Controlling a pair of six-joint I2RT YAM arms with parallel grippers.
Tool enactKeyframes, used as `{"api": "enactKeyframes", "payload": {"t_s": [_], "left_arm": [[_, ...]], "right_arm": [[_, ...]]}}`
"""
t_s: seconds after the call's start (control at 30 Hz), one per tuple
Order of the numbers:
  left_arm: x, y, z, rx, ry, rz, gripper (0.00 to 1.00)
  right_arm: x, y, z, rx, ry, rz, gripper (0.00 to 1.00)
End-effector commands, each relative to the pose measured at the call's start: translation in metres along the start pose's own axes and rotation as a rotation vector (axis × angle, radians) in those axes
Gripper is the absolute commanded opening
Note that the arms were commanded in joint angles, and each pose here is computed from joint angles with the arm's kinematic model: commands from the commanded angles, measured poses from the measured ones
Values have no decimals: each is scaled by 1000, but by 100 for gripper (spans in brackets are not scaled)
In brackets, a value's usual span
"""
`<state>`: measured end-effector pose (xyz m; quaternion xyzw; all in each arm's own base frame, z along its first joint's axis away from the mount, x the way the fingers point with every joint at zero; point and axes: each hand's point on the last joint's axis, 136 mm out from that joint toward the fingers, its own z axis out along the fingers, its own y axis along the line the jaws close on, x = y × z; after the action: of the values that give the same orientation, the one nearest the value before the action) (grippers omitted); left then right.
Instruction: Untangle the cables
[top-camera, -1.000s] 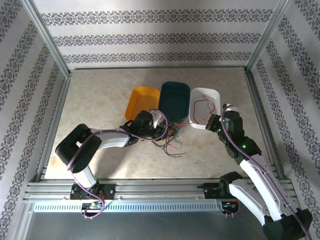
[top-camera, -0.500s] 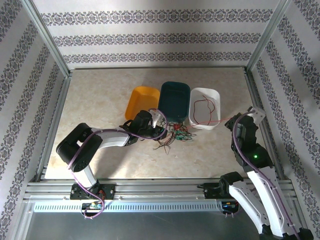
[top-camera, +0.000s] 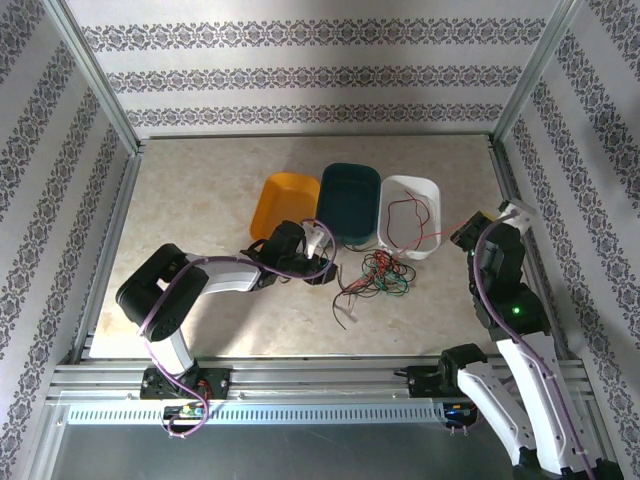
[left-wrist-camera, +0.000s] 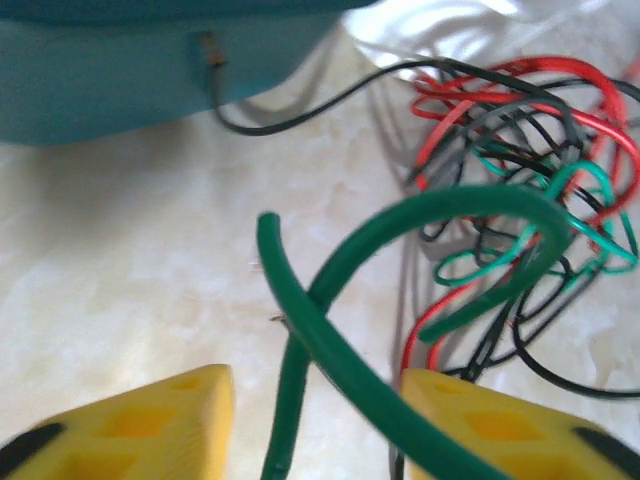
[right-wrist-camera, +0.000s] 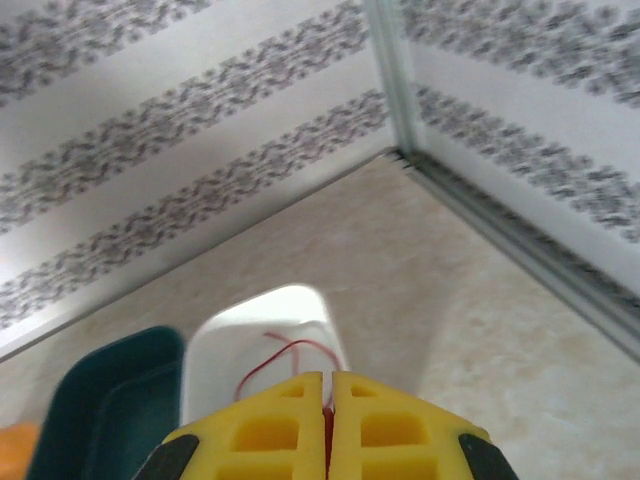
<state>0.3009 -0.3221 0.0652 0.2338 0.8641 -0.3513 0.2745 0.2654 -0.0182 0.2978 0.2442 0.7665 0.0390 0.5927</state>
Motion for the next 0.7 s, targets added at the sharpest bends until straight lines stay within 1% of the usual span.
{"api": "enactKeyframes", "payload": {"t_s": [0.0, 0.07, 0.1, 0.2, 0.27, 0.33, 0.47, 0.5, 0.57, 0.6, 0.63, 0.67], "left_arm": [[-29, -50, -10, 144, -12, 125, 62], [-29, -69, -3, 168, 36, 193, 71], [-29, -78, 3, 186, 62, 219, 77], [-33, -94, 23, 221, 83, 257, 84], [-35, -96, 41, 227, 90, 255, 86], [-37, -91, 58, 190, 99, 260, 86], [-34, -80, 74, 131, 124, 268, 84], [-32, -78, 75, 128, 124, 267, 83], [-28, -76, 78, 130, 124, 258, 64], [-26, -74, 79, 127, 129, 251, 53], [-23, -72, 80, 128, 135, 242, 44], [-22, -72, 79, 128, 137, 237, 37]], "right_arm": [[4, 29, 3, -144, 51, -15, 0], [10, 31, 6, -150, 70, -11, 0], [12, 32, 7, -153, 77, -10, 0], [15, 32, 9, -155, 88, -8, 0], [16, 32, 8, -159, 90, -12, 0], [13, 32, 6, -157, 84, -15, 0], [0, 29, -1, -141, 45, -21, 0], [-5, 28, -3, -138, 31, -24, 0], [-14, 28, -7, -130, 9, -32, 0], [-20, 28, -10, -125, -6, -34, 0], [-27, 28, -13, -123, -22, -38, 0], [-32, 29, -15, -122, -34, -40, 0]]}}
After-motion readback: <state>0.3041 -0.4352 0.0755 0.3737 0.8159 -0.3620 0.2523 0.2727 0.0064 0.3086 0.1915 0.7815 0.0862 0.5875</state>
